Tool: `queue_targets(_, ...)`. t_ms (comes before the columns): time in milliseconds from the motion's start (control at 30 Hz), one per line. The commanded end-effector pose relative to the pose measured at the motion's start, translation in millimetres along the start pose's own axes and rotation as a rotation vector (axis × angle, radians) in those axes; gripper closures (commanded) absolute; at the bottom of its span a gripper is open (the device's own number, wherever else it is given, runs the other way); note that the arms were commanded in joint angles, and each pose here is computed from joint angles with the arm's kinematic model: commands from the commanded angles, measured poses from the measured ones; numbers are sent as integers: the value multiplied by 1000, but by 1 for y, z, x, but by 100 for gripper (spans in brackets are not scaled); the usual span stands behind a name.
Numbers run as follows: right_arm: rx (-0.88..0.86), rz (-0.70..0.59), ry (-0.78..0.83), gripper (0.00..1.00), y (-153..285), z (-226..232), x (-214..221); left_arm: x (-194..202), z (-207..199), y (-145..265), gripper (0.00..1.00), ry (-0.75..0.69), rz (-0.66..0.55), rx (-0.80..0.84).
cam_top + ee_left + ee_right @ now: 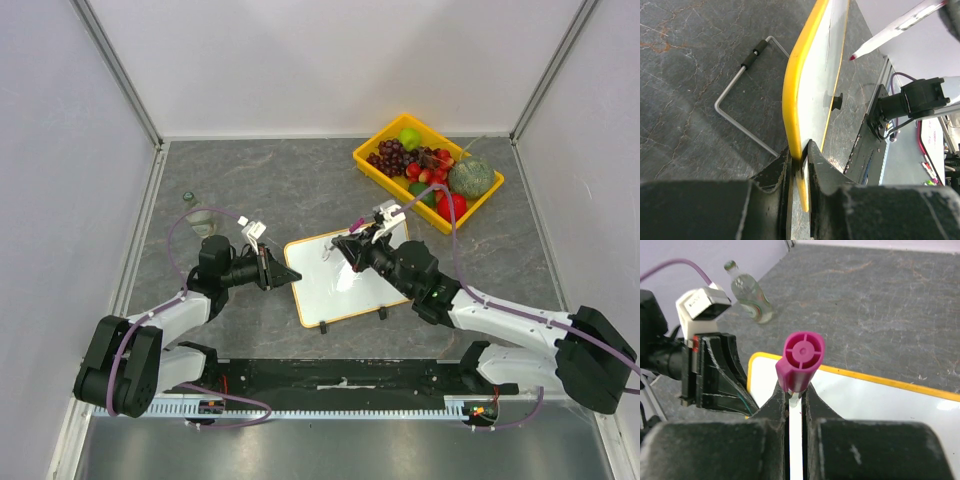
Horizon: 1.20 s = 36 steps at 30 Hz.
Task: Write a sentence on the whiteboard
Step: Write on the whiteboard at the whiteboard stand.
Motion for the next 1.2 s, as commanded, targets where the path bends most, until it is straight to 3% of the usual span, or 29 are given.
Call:
queue_targets(0,-23,-139,-46,100,6,11,-51,-6,-2,0,98,-47,-14,17)
queue_targets(433,113,-108,32,100,7,-10,-49,-5,-2,-1,98,-48,-13,18)
queue_targets(1167,150,-42,56,100,-4,-18,-23,-5,-2,-1,98,-45,-13,18)
Point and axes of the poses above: each gripper's point midway between its finger pads, its own y axis back along the fingers, its own z axis along the line the jaws close on, x = y × z, the point moved 4 cm from there along y, back along the fingers, and after that the axes turned 6 degrees about y, right-handed, at the moved point
